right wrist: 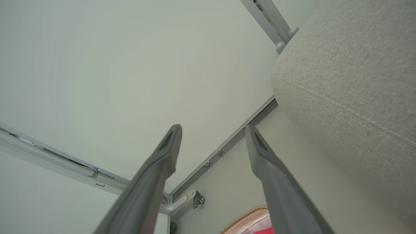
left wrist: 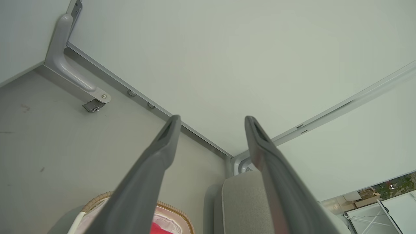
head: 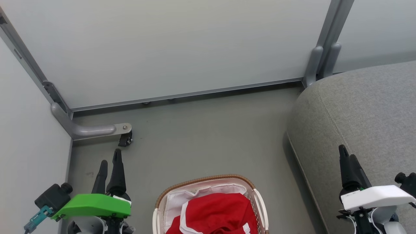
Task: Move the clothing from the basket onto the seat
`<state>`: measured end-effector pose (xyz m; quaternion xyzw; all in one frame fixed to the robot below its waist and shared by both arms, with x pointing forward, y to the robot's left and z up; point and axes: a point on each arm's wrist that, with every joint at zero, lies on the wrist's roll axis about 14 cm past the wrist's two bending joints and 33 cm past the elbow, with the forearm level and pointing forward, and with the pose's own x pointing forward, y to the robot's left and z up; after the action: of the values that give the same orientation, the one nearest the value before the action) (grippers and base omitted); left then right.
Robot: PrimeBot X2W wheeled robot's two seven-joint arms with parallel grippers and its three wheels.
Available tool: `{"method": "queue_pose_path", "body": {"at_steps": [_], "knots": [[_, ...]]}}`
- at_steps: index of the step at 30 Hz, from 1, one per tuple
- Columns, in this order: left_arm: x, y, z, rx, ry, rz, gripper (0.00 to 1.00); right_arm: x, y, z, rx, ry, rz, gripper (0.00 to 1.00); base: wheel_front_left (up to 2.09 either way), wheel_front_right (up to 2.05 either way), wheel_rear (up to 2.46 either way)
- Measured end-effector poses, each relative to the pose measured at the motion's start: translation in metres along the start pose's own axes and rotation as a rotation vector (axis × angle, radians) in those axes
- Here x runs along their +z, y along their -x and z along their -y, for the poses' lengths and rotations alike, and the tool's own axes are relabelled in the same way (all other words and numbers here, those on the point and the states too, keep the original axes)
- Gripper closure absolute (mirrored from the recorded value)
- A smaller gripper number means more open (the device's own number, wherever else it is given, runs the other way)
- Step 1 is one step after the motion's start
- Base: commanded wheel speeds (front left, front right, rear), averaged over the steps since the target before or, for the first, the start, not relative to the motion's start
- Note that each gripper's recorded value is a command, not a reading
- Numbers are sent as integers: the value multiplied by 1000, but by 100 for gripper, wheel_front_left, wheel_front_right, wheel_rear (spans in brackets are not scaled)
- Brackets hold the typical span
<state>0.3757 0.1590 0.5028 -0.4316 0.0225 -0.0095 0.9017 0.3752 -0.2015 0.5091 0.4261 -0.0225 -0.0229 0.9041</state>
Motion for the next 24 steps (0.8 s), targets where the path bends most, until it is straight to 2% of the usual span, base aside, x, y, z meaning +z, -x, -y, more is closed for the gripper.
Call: {"method": "queue_pose_path", "body": {"at_steps": [12, 24], "knots": [[-10, 8, -4, 9, -198, -13, 0, -13, 5, -5, 30, 199, -33, 0, 0, 0, 0], [-13, 11, -1, -3, -330, -4, 0, -24, 7, -10, 65, 351, -54, 0, 0, 0, 0]]}}
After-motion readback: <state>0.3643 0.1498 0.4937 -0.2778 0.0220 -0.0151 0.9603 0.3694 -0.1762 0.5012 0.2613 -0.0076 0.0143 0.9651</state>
